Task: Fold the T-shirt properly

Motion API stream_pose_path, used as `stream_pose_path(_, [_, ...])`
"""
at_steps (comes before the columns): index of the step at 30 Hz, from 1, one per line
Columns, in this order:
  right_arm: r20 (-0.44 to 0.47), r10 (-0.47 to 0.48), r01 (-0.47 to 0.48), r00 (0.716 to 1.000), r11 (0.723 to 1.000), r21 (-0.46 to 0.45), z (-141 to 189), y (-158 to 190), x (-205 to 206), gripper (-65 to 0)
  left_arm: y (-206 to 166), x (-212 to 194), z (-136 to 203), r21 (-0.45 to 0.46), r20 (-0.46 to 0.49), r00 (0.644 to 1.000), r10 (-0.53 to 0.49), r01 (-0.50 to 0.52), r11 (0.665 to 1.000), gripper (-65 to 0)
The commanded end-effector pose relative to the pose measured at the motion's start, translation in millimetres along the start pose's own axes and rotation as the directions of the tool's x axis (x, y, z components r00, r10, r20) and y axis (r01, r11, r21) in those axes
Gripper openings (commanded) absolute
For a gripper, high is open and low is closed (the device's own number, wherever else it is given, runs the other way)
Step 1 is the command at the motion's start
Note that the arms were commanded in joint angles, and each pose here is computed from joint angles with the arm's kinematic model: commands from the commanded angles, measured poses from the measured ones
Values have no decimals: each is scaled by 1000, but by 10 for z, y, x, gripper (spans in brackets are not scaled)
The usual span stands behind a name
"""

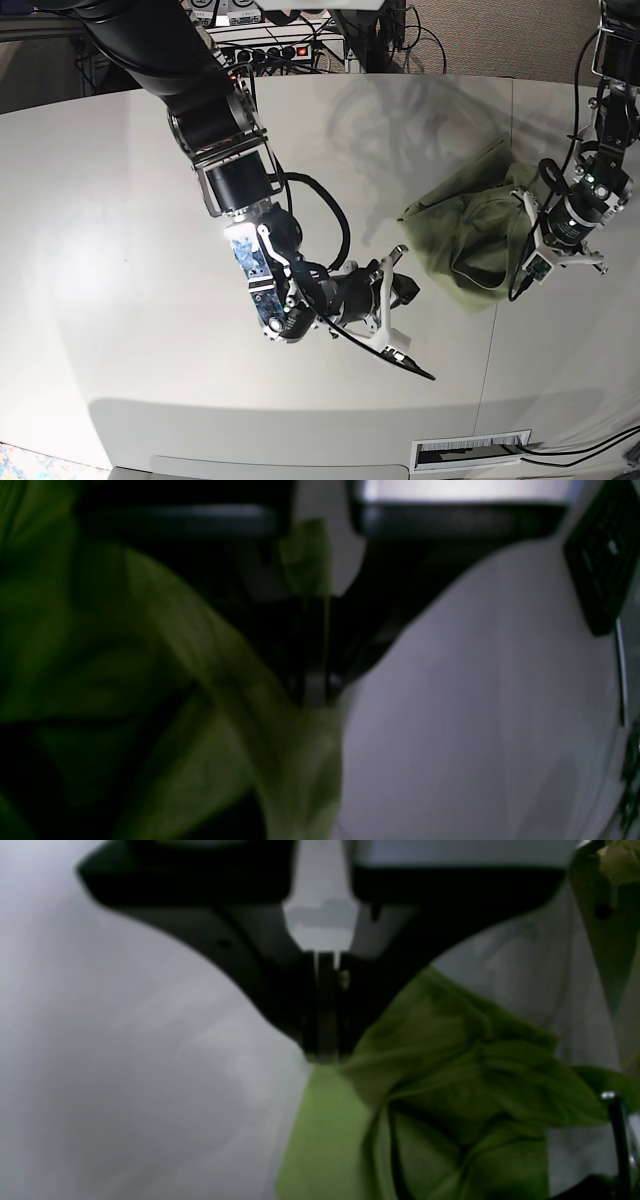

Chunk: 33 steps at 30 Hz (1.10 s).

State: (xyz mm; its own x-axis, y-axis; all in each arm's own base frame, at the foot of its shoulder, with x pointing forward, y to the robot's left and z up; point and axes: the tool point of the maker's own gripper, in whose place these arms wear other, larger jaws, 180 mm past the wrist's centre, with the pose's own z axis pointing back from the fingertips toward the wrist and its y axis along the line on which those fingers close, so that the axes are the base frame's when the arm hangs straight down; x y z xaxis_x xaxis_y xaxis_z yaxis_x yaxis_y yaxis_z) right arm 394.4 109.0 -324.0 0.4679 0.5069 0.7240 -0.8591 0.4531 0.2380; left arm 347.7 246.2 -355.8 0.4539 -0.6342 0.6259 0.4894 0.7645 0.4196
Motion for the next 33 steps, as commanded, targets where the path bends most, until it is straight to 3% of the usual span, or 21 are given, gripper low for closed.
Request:
stream_pose_path(1, [72,38,-37,997,999,-9,91,-16,317,-650,160,65,60,34,3,1000,-27,27,999,-649])
stream_pose_path(3, [70,41,-40,997,999,-14,91,-25,314,-650,81,-15,87,-10,-45,998,-54,54,999,-612])
stream_pose_path(7, [69,44,-43,997,999,-19,91,-33,313,-650,-53,29,170,-115,-29,999,-12,9,993,-560])
stream_pose_path(16, [71,44,-43,996,999,-19,92,-33,316,-650,239,136,370,-37,-52,992,-116,115,993,-545])
stream_pose_path(21, [72,44,-43,996,999,-19,92,-33,317,-650,21,12,393,-141,-83,989,-121,108,984,-541])
stream_pose_path(28, [72,43,-42,996,999,-19,93,-34,318,-650,-350,-347,496,-289,-170,966,-193,138,947,-451])
stream_pose_path(33, [73,43,-42,996,999,-19,93,-34,318,-650,-433,-376,560,-313,-171,962,-213,152,937,-451])
